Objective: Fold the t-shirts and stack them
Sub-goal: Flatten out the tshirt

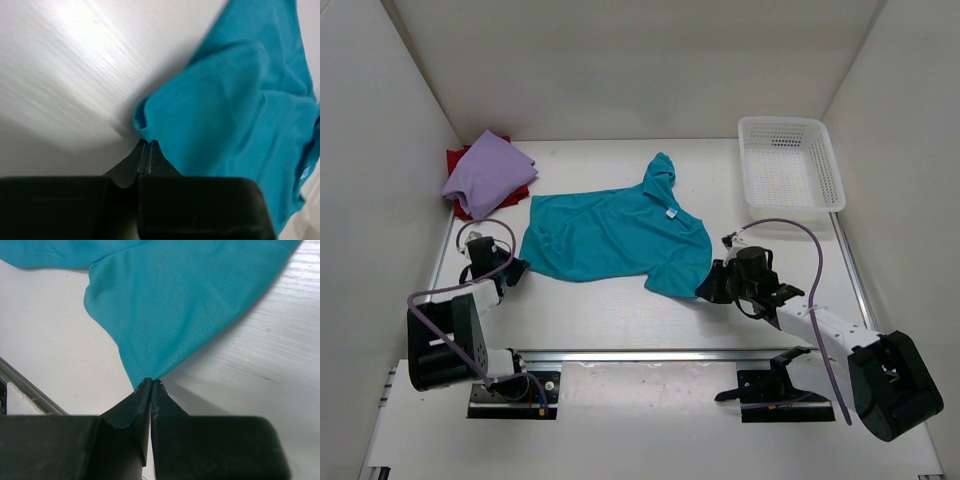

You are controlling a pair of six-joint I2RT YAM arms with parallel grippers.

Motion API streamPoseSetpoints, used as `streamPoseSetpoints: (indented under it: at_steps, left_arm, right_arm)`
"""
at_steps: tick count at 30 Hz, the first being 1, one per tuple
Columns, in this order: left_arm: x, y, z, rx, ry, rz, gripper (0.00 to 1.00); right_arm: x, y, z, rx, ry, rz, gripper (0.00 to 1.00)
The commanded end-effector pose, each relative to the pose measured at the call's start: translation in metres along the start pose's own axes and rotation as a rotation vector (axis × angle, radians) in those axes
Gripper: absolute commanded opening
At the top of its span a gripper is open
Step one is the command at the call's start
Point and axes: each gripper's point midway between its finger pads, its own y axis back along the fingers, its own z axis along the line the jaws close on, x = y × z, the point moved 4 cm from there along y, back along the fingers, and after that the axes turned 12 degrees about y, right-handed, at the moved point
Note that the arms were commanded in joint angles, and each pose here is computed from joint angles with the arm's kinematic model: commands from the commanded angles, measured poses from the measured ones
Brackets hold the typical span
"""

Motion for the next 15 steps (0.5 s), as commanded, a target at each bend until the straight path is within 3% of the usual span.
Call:
streamPoseSetpoints:
  at_steps: [1, 4, 5, 7, 8, 11, 15]
  left_arm:
    - [-0.009, 0.022, -0.056, 0.121, -0.165, -0.047, 0.0]
    - [-0.006, 0.064, -0.122, 0.3, -0.3, -0.012, 0.0]
    - [-0.003, 0.071, -0.125, 0.306, -0.314, 0.015, 0.0]
    - [-0.018, 0.108, -0.177, 0.444, -0.354, -0.006, 0.0]
    - [-0.021, 0.116, -0.182, 0.441, -0.377, 0.002, 0.0]
    - [-0.054, 0.179, -0.248, 0.6, -0.431, -0.084, 0.0]
    - [-0.074, 0.244, -0.291, 0.758, -0.452, -0.138, 0.0]
  right_arm:
    - [-0.045, 0.013, 0.013, 0.008, 0.052, -0.119, 0.0]
    - [-0.095, 0.044, 0.033, 0.052, 0.111, -0.246, 0.0]
    - [-0.107, 0.053, 0.04, 0.053, 0.128, -0.279, 0.0]
    - [-0.155, 0.09, 0.058, 0.09, 0.182, -0.386, 0.0]
    - [-0.168, 0.102, 0.063, 0.102, 0.194, -0.417, 0.0]
    - [-0.222, 0.152, 0.08, 0.202, 0.275, -0.522, 0.0]
    - [-0.292, 0.22, 0.112, 0.33, 0.345, -0.709, 0.0]
